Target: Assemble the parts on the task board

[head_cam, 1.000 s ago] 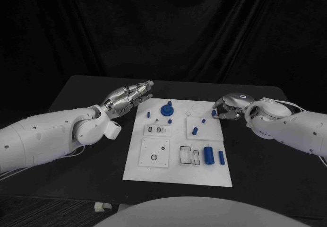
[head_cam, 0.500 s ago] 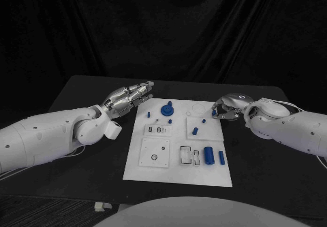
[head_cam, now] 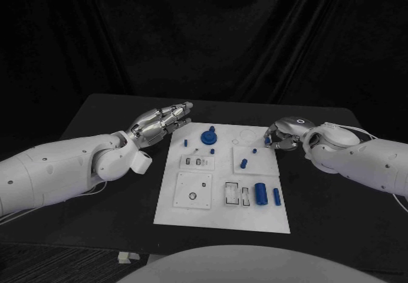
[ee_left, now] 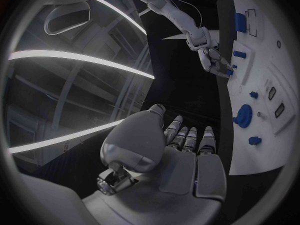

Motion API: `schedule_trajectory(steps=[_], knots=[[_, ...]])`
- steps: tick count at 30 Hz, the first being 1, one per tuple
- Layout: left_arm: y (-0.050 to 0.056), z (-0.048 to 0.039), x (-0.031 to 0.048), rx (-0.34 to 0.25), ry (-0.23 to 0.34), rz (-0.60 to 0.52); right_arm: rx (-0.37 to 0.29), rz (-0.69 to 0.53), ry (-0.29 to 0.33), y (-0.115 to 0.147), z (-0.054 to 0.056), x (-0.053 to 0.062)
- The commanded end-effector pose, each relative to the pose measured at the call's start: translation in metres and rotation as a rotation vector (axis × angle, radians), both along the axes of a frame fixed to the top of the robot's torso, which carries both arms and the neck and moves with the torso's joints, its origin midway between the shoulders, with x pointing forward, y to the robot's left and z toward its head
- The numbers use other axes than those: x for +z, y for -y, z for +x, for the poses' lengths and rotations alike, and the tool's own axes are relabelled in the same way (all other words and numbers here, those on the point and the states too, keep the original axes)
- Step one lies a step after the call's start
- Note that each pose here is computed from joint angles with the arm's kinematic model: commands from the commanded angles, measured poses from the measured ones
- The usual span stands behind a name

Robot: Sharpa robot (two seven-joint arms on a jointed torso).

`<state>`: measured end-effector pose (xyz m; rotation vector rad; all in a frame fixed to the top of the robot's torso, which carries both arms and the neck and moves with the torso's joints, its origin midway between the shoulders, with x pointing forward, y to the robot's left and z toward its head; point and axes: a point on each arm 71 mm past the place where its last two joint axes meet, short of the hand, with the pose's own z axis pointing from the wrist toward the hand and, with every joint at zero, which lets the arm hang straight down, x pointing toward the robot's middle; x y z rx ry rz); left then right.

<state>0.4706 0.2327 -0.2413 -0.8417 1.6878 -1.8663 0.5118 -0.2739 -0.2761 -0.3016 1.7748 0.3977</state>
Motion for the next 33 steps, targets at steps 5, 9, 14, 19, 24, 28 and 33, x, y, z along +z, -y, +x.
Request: schedule_trajectory(steps=[5,9,14,19,24,28,33], knots=[[0.002,-0.001,-0.0002,-0.014,-0.003,-0.013,0.0,-0.008,-0.013,0.001,-0.001,-0.003],[0.002,-0.001,-0.0004,-0.015,-0.004,-0.012,-0.004,-0.009,-0.013,0.001,-0.001,-0.004],[0.002,-0.0011,-0.0007,-0.014,-0.005,-0.012,-0.007,-0.009,-0.012,0.001,0.0,-0.004],[0.001,-0.0011,-0.0009,-0.014,-0.006,-0.011,-0.005,-0.005,-0.005,0.0,-0.001,-0.003],[0.001,-0.0014,-0.0011,-0.013,-0.007,-0.01,0.002,0.008,0.017,-0.001,-0.001,-0.001],[0.001,-0.0015,-0.0012,-0.011,-0.007,-0.01,0.007,0.024,0.043,-0.001,-0.003,0.002],[0.0,-0.0016,-0.0012,-0.007,-0.006,-0.008,0.02,0.054,0.074,-0.007,-0.008,0.018]])
